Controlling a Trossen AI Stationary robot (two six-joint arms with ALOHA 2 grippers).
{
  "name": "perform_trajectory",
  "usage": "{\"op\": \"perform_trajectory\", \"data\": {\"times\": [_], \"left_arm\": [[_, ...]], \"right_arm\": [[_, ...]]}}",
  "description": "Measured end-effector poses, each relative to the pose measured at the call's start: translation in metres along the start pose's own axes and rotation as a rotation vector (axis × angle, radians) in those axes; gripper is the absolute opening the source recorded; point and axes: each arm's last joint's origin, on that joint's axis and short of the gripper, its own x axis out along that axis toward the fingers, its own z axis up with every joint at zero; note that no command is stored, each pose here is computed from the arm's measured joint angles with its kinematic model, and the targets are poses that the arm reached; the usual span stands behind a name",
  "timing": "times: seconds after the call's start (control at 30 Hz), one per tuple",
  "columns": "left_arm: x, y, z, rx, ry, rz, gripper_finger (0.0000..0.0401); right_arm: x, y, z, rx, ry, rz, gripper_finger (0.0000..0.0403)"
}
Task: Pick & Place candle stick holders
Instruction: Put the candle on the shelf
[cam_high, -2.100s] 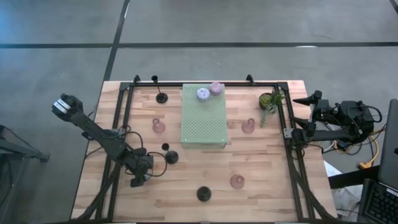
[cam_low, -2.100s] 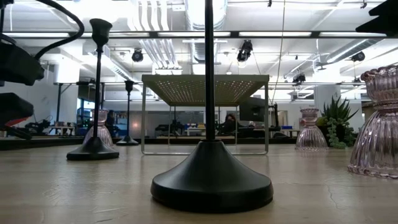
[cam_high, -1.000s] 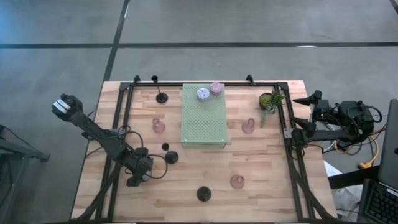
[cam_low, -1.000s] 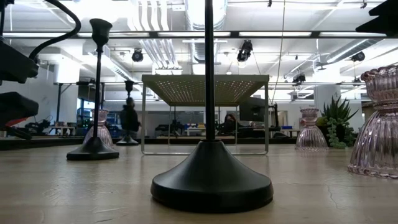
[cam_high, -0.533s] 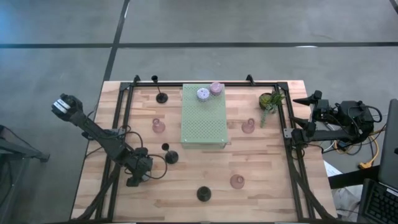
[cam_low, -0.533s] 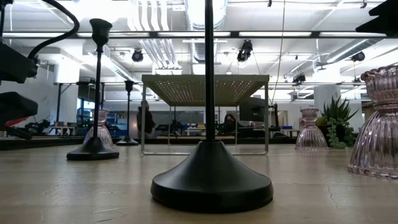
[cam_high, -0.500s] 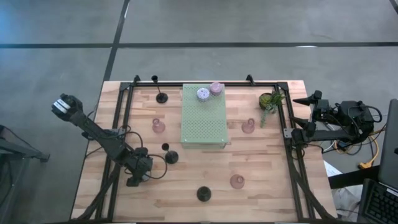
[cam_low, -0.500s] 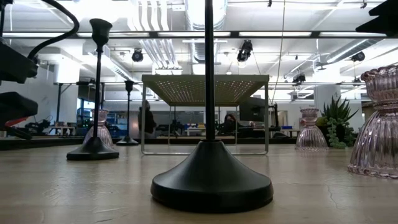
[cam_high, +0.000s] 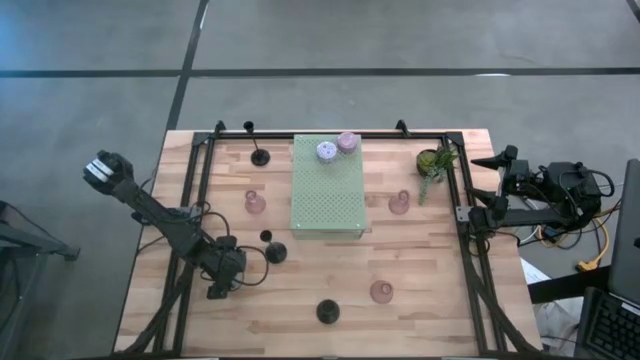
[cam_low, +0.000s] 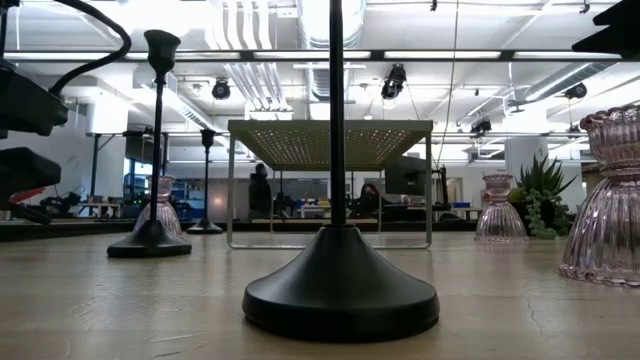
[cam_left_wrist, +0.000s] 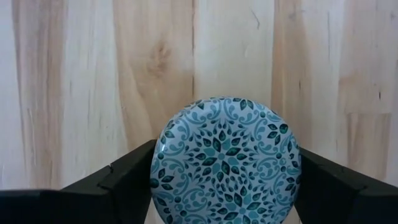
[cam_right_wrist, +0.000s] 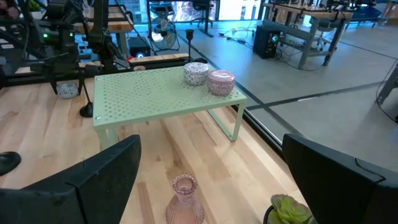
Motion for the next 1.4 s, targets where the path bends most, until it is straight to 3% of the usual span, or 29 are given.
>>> {"op": "perform_trajectory", "data": {"times": [0.43, 0.77, 0.97, 1.4], "left_arm": [[-0.004, -0.001, 0.002, -0.2, -0.013, -0.01, 0.0305], [-0.029, -0.003, 0.005, -0.207, 0.044, 0.079, 0.0304], [-0.04, -0.007, 0.01, -0.244, 0.02, 0.054, 0.0304], [-0.107, -0.005, 0.013, -0.348, 0.045, 0.097, 0.0304]], "right_arm": [[0.0, 0.0, 0.0, 0.0, 0.0, 0.0, 0.0384], [0.0, 0.0, 0.0, 0.0, 0.001, 0.0, 0.0384], [0.0, 0.0, 0.0, 0.0, 0.0, 0.0, 0.0384], [0.0, 0.0, 0.0, 0.0, 0.0, 0.0, 0.0384]]}}
